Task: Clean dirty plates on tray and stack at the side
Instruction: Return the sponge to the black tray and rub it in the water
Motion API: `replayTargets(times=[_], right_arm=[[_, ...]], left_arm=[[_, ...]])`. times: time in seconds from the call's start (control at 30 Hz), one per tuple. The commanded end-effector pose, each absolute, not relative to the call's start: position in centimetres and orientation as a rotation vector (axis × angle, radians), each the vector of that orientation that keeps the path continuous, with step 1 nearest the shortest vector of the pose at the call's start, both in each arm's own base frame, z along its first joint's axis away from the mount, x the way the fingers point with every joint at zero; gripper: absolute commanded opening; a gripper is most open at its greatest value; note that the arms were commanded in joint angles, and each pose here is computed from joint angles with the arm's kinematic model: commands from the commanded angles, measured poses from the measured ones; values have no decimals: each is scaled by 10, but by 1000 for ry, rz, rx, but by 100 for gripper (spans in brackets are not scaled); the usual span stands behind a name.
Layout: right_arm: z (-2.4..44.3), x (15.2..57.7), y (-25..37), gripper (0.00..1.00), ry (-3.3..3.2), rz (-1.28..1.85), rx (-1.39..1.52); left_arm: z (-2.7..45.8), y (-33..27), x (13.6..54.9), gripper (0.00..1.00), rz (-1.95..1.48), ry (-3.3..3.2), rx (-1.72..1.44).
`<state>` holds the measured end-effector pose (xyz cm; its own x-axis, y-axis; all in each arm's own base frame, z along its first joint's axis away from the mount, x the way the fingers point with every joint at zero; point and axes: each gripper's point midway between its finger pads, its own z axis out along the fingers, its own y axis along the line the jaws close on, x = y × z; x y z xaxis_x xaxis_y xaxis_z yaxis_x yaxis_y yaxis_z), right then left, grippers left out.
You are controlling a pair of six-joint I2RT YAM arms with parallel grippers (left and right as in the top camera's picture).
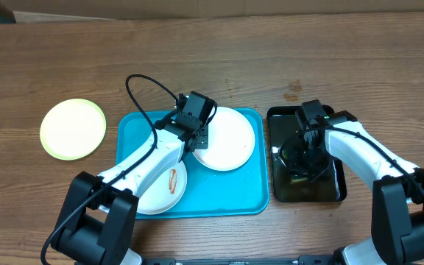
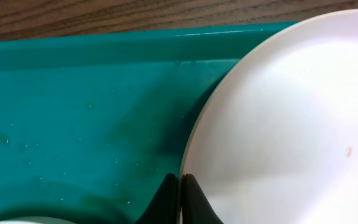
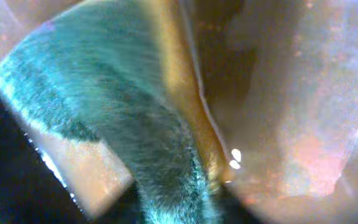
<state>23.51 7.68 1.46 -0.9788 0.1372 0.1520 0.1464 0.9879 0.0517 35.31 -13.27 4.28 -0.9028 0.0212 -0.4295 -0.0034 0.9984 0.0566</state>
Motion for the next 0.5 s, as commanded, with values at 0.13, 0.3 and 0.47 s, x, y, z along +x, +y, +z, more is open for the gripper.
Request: replayTargets(times=[0.13,0.3,0.47], right_arm=[[13,232,76,33,-2968,-84,-210],[29,248,74,69,-2999,-74,-222],[32,267,68,85,-3076,-18,-221]], left_arm=[[42,-127,353,4,101,2689,-17],[42,-128,354,4,96,2687,-17],[42,-128,354,4,96,2689,-15]])
